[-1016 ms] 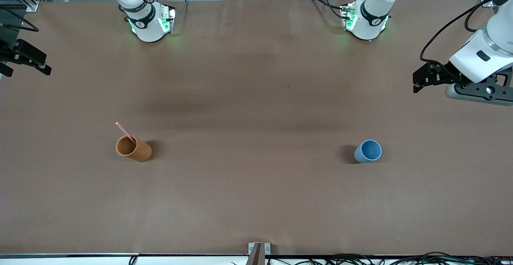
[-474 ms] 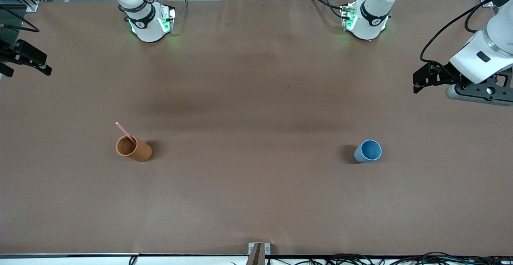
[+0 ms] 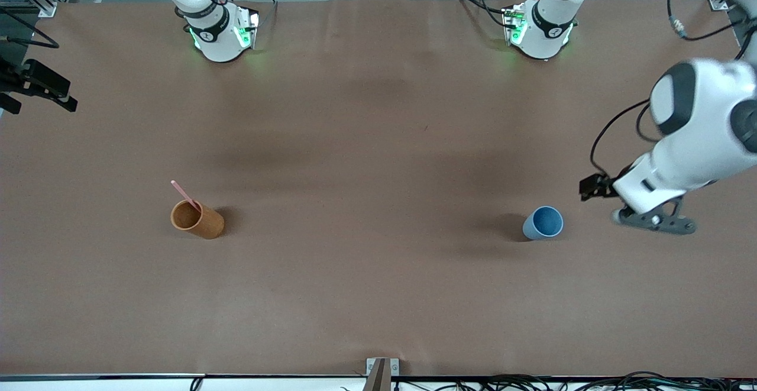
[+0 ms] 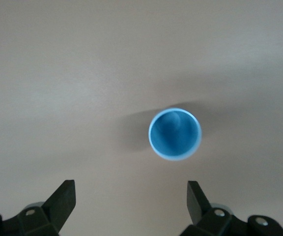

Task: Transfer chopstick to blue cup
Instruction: 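Reach the left gripper to the blue cup while the right gripper approaches the orange cup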

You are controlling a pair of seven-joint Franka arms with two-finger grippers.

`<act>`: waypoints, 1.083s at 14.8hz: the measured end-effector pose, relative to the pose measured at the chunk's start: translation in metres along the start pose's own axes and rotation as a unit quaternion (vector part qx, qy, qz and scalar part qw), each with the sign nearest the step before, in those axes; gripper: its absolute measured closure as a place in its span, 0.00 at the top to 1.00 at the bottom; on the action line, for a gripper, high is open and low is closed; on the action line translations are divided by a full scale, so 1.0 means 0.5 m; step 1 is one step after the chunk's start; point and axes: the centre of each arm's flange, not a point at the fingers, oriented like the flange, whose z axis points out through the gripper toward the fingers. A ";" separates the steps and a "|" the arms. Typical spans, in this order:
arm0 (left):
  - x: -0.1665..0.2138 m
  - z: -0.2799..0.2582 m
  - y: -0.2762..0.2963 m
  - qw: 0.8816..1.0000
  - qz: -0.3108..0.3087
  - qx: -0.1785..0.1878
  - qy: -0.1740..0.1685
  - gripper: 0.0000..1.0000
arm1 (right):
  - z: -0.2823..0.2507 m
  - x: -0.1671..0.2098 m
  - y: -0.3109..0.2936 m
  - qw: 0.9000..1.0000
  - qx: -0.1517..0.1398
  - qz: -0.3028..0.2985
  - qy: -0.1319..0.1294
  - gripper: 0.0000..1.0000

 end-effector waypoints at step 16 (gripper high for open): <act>0.024 0.309 0.056 0.999 -0.045 0.002 0.003 0.31 | 0.380 0.073 -0.113 1.000 0.000 0.015 0.027 0.96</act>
